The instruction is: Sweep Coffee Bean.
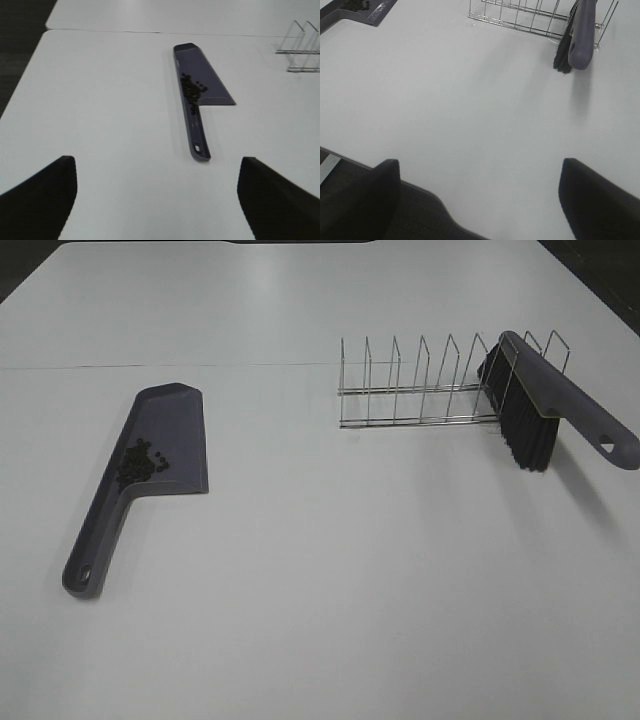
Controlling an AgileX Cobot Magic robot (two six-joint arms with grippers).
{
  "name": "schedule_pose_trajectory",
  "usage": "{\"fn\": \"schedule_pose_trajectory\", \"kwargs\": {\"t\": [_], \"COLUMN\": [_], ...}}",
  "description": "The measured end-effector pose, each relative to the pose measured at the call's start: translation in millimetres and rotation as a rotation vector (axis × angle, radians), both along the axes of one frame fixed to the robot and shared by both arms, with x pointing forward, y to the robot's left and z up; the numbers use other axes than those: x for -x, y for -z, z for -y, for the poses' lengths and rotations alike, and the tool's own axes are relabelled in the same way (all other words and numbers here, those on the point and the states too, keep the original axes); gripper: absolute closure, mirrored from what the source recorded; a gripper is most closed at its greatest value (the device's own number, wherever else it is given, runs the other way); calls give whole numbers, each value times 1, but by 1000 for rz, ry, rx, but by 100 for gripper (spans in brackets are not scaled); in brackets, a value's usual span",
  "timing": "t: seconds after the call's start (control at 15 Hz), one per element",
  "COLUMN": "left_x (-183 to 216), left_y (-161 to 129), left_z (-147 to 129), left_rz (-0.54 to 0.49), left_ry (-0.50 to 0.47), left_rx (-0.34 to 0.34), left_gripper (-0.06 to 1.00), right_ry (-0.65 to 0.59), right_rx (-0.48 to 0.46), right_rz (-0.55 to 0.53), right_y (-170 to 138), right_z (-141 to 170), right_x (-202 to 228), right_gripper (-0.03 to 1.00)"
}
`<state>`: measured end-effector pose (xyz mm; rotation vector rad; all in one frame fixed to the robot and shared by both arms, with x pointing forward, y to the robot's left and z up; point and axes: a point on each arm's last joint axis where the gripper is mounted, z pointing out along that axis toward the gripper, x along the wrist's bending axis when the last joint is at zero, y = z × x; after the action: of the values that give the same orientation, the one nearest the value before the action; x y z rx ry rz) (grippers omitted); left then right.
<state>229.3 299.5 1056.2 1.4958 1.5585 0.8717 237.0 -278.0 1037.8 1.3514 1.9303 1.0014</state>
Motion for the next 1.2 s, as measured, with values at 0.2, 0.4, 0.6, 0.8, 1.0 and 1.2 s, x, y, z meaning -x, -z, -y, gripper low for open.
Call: {"fn": "schedule_pose_trajectory", "kwargs": {"t": [0.2, 0.4, 0.6, 0.8, 1.0, 1.2], "left_x": [0, 0, 0, 0, 0, 0], "left_y": [0, 0, 0, 0, 0, 0], "left_z": [0, 0, 0, 0, 0, 0], "left_rz": [0, 0, 0, 0, 0, 0], "left_ry": [-38, -24, 39, 40, 41, 41], "left_rx": [-1, -1, -1, -1, -2, -2], "left_gripper": [14, 14, 14, 14, 14, 14], "right_ry": [2, 20, 28, 28, 29, 29], "right_rx": [2, 10, 1, 0, 0, 0], "right_rz": [0, -3, -6, -6, -5, -5], "right_y": [0, 0, 0, 0, 0, 0], "right_z": [0, 2, 2, 2, 2, 2], "right_x": [0, 0, 0, 0, 0, 0], "right_gripper": [21, 21, 21, 21, 21, 21]}}
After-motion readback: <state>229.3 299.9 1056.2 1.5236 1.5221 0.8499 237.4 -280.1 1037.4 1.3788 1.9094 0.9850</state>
